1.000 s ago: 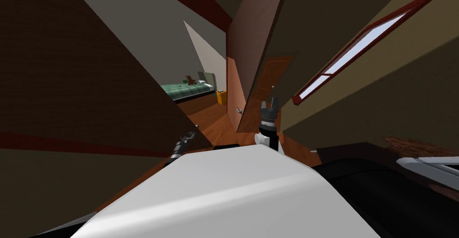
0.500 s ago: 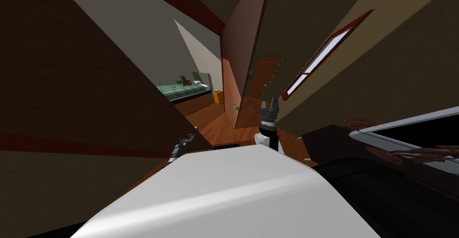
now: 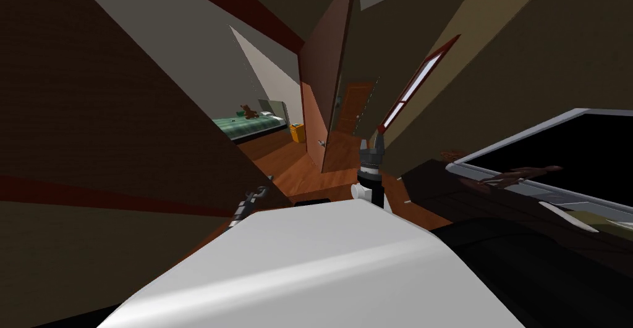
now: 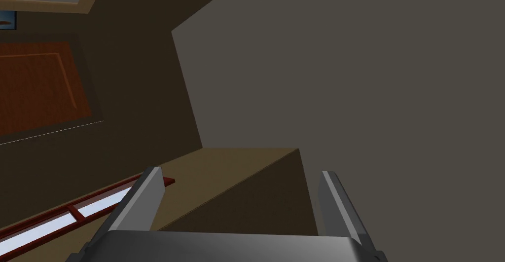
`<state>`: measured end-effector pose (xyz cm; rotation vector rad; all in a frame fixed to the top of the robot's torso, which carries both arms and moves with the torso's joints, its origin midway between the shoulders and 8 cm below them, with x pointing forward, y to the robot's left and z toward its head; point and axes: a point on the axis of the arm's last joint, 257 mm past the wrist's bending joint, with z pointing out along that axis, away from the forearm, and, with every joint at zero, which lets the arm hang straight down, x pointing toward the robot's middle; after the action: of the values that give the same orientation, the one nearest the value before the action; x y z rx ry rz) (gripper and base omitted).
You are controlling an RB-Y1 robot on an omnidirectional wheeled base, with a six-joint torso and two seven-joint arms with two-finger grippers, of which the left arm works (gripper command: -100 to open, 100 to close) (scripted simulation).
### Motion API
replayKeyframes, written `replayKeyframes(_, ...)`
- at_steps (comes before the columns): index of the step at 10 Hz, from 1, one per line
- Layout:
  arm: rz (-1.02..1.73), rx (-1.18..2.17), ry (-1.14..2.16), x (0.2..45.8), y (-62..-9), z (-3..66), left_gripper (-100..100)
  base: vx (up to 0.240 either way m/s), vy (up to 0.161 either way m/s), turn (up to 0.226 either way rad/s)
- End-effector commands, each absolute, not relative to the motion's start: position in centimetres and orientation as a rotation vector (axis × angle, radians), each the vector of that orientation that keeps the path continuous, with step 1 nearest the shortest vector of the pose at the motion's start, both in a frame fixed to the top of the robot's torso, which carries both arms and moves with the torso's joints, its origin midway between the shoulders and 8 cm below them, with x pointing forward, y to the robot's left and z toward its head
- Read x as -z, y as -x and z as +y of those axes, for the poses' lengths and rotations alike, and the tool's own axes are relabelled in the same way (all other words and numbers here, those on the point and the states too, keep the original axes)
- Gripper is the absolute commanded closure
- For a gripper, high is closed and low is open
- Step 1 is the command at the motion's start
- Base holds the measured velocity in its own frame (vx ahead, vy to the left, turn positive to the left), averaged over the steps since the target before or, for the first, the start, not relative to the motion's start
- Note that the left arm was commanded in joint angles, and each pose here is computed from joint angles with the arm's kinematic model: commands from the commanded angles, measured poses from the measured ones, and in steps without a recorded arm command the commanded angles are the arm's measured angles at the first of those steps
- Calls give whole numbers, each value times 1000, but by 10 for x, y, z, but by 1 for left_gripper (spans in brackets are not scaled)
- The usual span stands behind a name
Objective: Pull the door open
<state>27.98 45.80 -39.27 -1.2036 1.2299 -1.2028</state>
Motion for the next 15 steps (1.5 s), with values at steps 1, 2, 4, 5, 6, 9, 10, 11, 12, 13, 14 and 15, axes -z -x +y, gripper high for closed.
replayKeyframes(1,1227,1209,1200,392,-290,453,100,-239,62,-157)
replayKeyframes(2,1227,1209,1200,392,-290,453,100,-152,38,-66)
replayKeyframes(4,1224,1208,1200,393,-307,449,100,-205,41,-149)
replayKeyframes(5,1222,1208,1201,394,-314,448,100,-202,36,-126)
replayKeyframes(6,1222,1208,1201,394,-317,447,100,-165,46,-72)
replayKeyframes(9,1218,1208,1202,394,-341,440,100,-214,89,-154)
replayKeyframes(10,1217,1208,1203,394,-349,437,100,-223,79,-168)
replayKeyframes(11,1216,1209,1203,394,-355,435,100,-231,57,-144)
replayKeyframes(12,1216,1209,1203,394,-355,435,100,-128,13,-29)
replayKeyframes(13,1216,1209,1203,394,-355,435,100,-31,-10,33)
replayKeyframes(14,1215,1209,1204,394,-365,432,100,-118,15,-97)
replayKeyframes(15,1214,1209,1205,393,-372,430,100,-184,47,-164)
